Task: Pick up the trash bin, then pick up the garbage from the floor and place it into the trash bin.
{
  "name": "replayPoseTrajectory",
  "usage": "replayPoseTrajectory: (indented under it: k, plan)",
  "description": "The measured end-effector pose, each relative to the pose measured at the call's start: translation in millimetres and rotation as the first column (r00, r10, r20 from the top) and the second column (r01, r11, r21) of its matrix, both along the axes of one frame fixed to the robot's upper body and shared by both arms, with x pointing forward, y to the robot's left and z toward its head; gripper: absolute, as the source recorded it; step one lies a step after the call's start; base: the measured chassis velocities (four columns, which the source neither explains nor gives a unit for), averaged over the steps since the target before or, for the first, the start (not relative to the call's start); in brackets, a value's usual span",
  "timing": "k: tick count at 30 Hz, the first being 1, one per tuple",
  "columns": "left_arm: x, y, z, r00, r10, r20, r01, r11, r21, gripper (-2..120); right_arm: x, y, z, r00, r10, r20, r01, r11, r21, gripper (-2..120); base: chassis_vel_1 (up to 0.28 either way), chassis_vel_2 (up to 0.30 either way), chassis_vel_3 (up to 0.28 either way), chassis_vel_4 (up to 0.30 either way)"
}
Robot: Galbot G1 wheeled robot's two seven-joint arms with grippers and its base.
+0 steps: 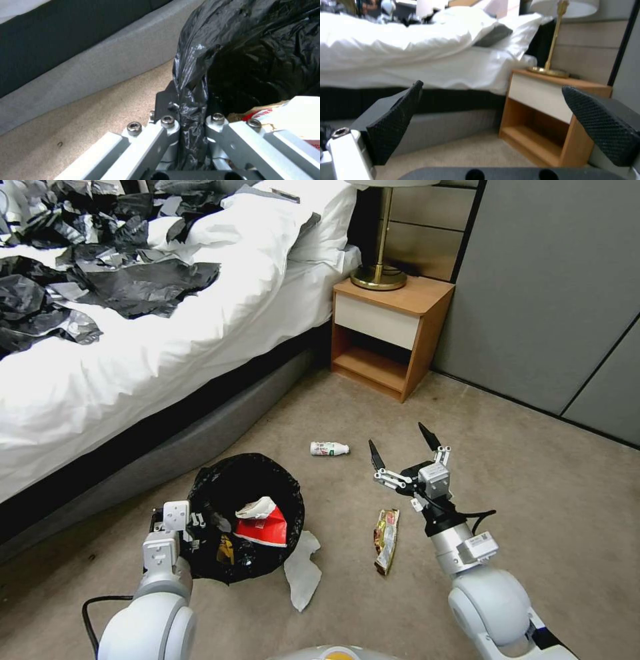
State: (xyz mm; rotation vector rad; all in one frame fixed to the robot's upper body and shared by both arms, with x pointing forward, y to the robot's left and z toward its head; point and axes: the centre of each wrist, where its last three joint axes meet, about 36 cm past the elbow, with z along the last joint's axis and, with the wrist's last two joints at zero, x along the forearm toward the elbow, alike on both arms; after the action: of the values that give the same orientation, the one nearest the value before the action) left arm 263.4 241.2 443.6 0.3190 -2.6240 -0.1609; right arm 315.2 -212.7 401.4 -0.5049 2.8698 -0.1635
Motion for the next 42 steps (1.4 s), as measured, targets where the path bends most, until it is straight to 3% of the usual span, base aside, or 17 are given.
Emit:
replayPoseTrajectory:
  k: [4, 6, 8, 9, 10, 13, 16, 18, 19, 21, 22, 24, 32, 42]
  plan:
    - [0, 0, 1, 1.0, 0.001, 0.001, -0.001, 1.0, 0.001, 1, 4, -8, 4, 0.99, -0.005, -0.144, -0.007, 0.997, -0.082, 100, 0.0, 0.0, 0.0, 0.0]
    - [-1, 0, 1, 1.0, 0.003, 0.0, -0.003, 1.0, 0.0, 1, 9, -14, -2, 0.962, -0.025, -0.27, -0.013, 0.991, -0.136, 100, 0.0, 0.0, 0.0, 0.0]
    - [-1, 0, 1, 1.0, 0.003, 0.0, -0.003, 1.0, 0.0, 1, 11, -15, -4, 0.954, -0.03, -0.3, -0.015, 0.989, -0.147, 100, 0.0, 0.0, 0.0, 0.0]
    - [-2, 0, 1, 1.0, 0.004, 0.0, -0.004, 1.0, -0.001, 1, 15, -19, -13, 0.927, -0.045, -0.372, -0.021, 0.985, -0.171, 100, 0.0, 0.0, 0.0, 0.0]
    - [-2, 0, 1, 1.0, 0.004, 0.0, -0.004, 1.0, -0.001, 1, 15, -19, -13, 0.927, -0.045, -0.372, -0.021, 0.985, -0.171, 100, 0.0, 0.0, 0.0, 0.0]
    - [-2, 0, 1, 1.0, 0.005, 0.001, -0.005, 1.0, -0.001, 1, 24, -19, -39, 0.862, -0.057, -0.504, -0.035, 0.985, -0.171, 100, 0.0, 0.0, 0.0, 0.0]
    - [-2, 0, 1, 1.0, 0.005, 0.001, -0.005, 1.0, 0.0, 1, 28, -18, -51, 0.829, -0.064, -0.556, -0.039, 0.985, -0.171, 100, 0.0, 0.0, 0.0, 0.0]
    - [-2, 0, 1, 1.0, 0.006, 0.001, -0.006, 1.0, 0.001, 1, 33, -16, -67, 0.772, -0.074, -0.631, -0.049, 0.983, -0.175, 100, 0.0, 0.0, 0.0, 0.0]
    - [-2, 0, 1, 1.0, 0.006, 0.001, -0.006, 1.0, 0.001, 1, 33, -16, -67, 0.772, -0.074, -0.631, -0.049, 0.983, -0.175, 100, 0.0, 0.0, 0.0, 0.0]
    - [-2, 0, 1, 1.0, 0.006, 0.0, -0.006, 1.0, 0.001, 1, 38, -17, -82, 0.722, -0.081, -0.687, -0.063, 0.981, -0.182, 100, 0.0, 0.0, 0.0, 0.0]
    - [-2, 0, 1, 1.0, 0.006, 0.0, -0.006, 1.0, 0.001, 1, 38, -17, -82, 0.722, -0.081, -0.687, -0.063, 0.981, -0.182, 100, 0.0, 0.0, 0.0, 0.0]
    - [-2, 0, 1, 1.0, 0.005, -0.001, -0.005, 1.0, 0.001, 1, 47, -17, -96, 0.677, -0.092, -0.73, -0.076, 0.978, -0.194, 100, 0.0, 0.0, 0.0, 0.0]
    - [-3, -2, -1, 1.0, 0.006, -0.007, -0.006, 1.0, 0.0, 1, 61, -13, -137, 0.6, -0.119, -0.791, -0.109, 0.967, -0.228, 100, 0.0, 0.0, 0.0, 0.0]
    - [-2, -2, -4, 1.0, 0.007, -0.016, -0.007, 1.0, 0.0, 1, 67, 8, -182, 0.601, -0.123, -0.79, -0.096, 0.97, -0.223, 100, 0.0, 0.0, 0.0, 0.0]
